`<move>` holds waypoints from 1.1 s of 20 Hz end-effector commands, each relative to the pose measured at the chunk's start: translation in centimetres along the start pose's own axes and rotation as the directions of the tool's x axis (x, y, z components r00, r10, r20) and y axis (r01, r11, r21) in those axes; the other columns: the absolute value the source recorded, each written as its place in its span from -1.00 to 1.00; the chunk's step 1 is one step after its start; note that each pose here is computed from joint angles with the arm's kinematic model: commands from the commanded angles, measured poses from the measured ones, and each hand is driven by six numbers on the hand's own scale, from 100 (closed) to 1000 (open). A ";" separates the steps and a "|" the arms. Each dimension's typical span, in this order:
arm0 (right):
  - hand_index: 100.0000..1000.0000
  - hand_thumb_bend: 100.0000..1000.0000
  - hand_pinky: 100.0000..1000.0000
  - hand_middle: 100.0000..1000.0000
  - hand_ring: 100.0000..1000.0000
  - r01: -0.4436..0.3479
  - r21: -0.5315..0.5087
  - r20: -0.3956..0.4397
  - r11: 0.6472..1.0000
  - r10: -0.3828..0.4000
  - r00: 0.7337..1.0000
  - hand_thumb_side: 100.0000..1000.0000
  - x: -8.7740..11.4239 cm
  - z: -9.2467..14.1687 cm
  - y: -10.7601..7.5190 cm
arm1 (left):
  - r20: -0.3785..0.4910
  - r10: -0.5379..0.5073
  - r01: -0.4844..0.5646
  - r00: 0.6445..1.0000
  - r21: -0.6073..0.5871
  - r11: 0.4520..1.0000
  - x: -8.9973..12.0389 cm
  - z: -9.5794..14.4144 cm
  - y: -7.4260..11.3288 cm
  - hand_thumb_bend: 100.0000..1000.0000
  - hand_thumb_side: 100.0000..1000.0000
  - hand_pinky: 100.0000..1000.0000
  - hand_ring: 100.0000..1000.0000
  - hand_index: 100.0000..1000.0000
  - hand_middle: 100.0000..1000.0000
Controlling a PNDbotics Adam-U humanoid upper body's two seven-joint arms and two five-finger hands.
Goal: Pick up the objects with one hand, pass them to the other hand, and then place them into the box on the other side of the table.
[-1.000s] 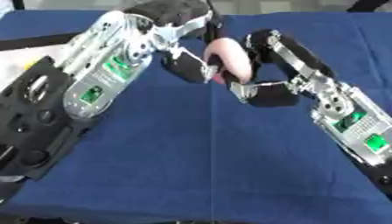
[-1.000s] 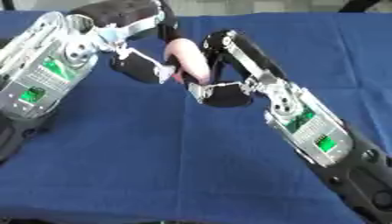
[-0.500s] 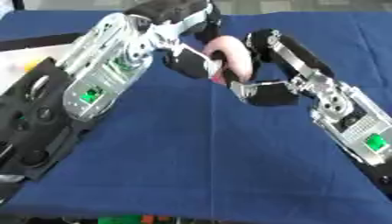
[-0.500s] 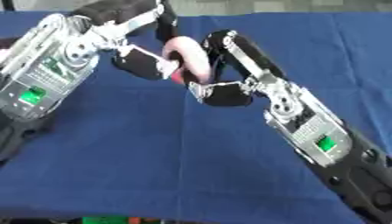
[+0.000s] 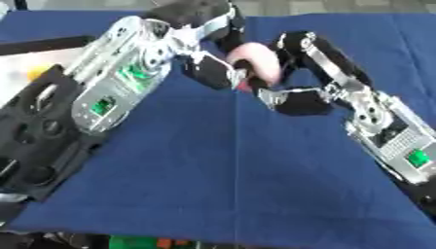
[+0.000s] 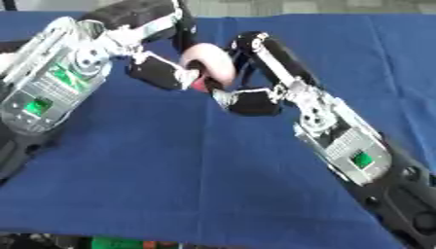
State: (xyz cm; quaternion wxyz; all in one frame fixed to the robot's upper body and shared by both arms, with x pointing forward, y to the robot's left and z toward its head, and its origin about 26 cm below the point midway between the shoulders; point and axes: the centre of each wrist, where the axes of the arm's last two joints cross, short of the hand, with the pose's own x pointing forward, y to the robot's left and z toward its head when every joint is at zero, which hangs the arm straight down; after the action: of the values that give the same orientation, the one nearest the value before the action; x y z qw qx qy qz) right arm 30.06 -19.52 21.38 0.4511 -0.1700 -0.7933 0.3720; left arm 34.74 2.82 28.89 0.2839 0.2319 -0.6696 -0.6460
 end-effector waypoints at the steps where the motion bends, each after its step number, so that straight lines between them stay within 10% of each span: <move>1: 0.11 -0.37 -0.19 0.24 0.03 -0.024 -0.024 0.012 0.999 0.024 1.000 -1.00 0.4 0.2 -0.7 | -0.001 -0.012 0.012 1.000 0.018 1.000 0.2 0.2 1.0 -1.00 -0.66 0.31 0.00 -0.21 -0.28; 9: 0.25 -0.17 -0.11 0.38 0.13 -0.016 -0.025 0.006 1.000 0.016 1.000 -0.78 0.4 0.3 -0.5 | -0.008 -0.018 0.018 1.000 0.017 1.000 0.2 0.2 1.0 -1.00 -0.66 0.29 -0.02 -0.22 -0.30; 10: 0.51 -0.23 0.02 0.63 0.36 -0.017 -0.025 0.005 1.000 0.017 1.000 -0.38 0.3 0.3 -0.5 | -0.009 -0.019 0.019 1.000 0.017 1.000 0.2 0.2 1.0 -1.00 -0.65 0.26 -0.06 -0.24 -0.33; 15: 0.61 -0.28 0.09 0.73 0.47 -0.054 -0.024 -0.041 0.998 0.053 0.998 -0.02 0.1 0.4 -0.6 | -0.022 -0.056 0.057 0.998 0.020 0.998 0.1 0.4 1.0 -1.00 -0.64 0.26 -0.07 -0.27 -0.34; 22: 0.64 -0.28 0.11 0.75 0.48 -0.093 -0.051 -0.120 0.994 0.086 0.989 0.05 -0.3 0.7 -0.7 | -0.027 -0.085 0.085 0.996 0.008 0.996 -0.2 1.2 1.6 -1.00 -0.64 0.31 -0.05 -0.27 -0.34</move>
State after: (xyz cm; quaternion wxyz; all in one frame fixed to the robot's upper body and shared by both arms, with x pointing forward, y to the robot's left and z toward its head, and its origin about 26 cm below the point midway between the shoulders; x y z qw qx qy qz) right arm 29.88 -20.12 20.57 0.4871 -0.2228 -0.7632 0.3614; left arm 34.31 3.31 29.33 0.2713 0.2580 -0.6541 -0.6573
